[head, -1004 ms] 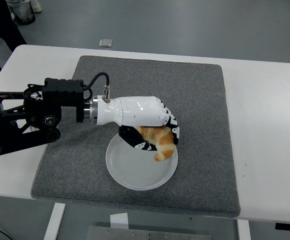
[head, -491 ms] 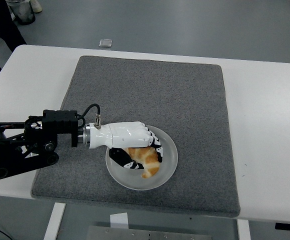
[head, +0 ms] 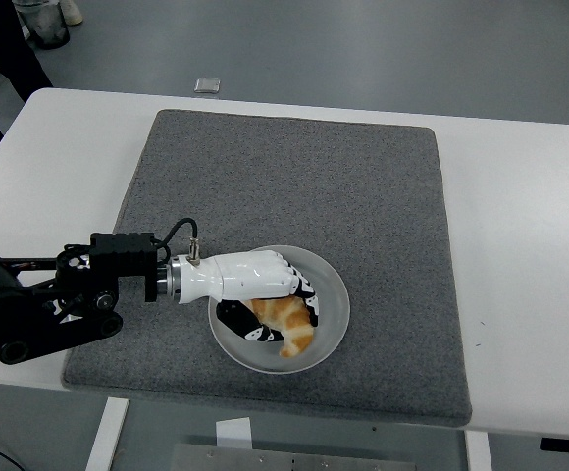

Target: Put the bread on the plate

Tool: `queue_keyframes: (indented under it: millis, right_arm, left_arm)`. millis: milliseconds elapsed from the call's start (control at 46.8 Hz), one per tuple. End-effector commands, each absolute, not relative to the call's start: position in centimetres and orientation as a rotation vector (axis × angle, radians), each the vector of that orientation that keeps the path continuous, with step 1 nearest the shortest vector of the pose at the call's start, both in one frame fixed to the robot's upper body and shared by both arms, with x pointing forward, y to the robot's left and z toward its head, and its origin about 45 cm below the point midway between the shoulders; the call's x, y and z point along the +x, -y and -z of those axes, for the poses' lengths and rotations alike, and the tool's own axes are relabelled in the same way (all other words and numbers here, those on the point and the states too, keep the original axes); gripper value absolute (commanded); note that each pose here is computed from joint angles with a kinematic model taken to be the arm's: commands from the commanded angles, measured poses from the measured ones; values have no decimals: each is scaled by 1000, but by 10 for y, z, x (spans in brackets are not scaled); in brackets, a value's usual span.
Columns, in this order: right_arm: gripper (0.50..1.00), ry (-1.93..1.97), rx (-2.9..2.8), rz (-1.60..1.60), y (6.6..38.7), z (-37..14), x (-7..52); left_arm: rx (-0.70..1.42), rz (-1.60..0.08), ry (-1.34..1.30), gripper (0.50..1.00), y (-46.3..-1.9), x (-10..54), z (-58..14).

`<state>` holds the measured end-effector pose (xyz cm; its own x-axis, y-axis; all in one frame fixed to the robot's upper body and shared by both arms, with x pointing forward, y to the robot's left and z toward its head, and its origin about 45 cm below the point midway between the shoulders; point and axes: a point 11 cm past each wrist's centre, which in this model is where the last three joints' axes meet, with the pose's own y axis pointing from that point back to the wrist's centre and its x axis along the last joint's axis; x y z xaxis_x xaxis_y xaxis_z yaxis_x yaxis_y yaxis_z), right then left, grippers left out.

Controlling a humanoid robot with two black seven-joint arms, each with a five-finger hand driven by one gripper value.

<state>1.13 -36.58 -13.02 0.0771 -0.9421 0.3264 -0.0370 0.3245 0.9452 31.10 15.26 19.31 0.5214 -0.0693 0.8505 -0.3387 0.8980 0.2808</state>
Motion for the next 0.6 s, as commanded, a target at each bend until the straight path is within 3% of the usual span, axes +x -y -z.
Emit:
queue_keyframes:
  millis: [0,43,128,321,470,577]
  right_arm:
    - [952,1307,1016,893,366,130,12]
    - [952,1306,1015,894,366,130,11]
    - [952,1307,1016,893,366,130,12]
    - [952,1307,1016,893,366,130,12]
    - [952,1306,1015,894,366,130,11]
    - [952,1305,1017,892,366,130,12]
  left_arm:
    - [442,-174,1020,500,-152,311,-193]
    - [437,-180,1023,516,-151,312,-194]
    - [432,-199,1028,653,-152,312,-194]
    - [424,-241,991,831,-155,314,-193]
    - [422,-255,967,876,-156,313,-192]
    - [423,-257,966,881,-157,314,-192]
